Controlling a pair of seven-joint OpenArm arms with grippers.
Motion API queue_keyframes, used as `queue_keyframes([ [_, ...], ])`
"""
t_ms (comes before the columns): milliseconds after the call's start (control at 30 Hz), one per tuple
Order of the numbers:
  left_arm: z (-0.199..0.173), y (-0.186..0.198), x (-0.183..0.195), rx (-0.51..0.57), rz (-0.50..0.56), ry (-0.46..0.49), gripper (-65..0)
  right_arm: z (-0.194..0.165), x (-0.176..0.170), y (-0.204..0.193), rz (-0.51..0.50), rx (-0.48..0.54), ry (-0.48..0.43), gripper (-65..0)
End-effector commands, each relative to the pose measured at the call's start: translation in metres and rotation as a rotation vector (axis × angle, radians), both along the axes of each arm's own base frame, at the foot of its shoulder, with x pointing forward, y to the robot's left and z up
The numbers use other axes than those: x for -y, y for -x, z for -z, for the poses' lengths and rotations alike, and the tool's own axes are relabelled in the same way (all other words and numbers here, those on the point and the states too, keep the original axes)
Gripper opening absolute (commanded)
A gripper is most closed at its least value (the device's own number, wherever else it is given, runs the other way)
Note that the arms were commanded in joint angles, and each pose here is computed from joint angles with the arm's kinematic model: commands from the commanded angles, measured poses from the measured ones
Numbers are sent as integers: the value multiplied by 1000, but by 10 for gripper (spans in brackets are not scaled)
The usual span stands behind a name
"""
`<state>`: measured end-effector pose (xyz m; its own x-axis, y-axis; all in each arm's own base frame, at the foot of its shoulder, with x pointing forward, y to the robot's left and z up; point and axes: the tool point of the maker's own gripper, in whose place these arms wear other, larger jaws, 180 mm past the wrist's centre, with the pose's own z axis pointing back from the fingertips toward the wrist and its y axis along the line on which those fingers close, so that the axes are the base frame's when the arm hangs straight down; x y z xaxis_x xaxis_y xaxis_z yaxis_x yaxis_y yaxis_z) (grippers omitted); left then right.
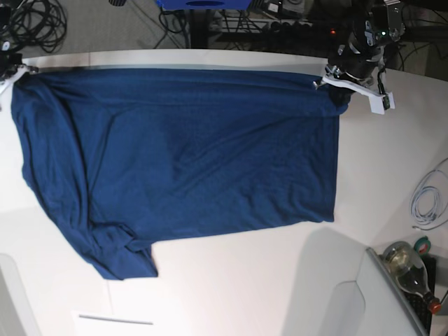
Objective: Layout the t-shirt on the table in an organized manner, then fold the t-shirt properly
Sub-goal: 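Lift the held shirt edge with both grippers and drag it taut, then lower the shirt edge and release it from both grippers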
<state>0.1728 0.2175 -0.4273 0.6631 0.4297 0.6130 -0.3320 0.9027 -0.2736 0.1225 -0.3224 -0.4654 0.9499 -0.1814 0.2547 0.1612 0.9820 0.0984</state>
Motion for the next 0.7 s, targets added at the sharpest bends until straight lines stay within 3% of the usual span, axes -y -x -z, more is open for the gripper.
queue_keyframes([
  [0,-5,5,-5,12,-4,-17,-650,-9,10,-5,-6,20,30,-650],
  [500,11,29,-5,-57,-10,-9,-650,-4,5,3,-3,4,19,-645],
  [567,14,31,-6,-66,-14,-9,-650,-3,3,3,-2,4,14,-600],
  [667,15,32,-6,-69,-13,-7,-650,-3,3,4,2,4,12,-453],
])
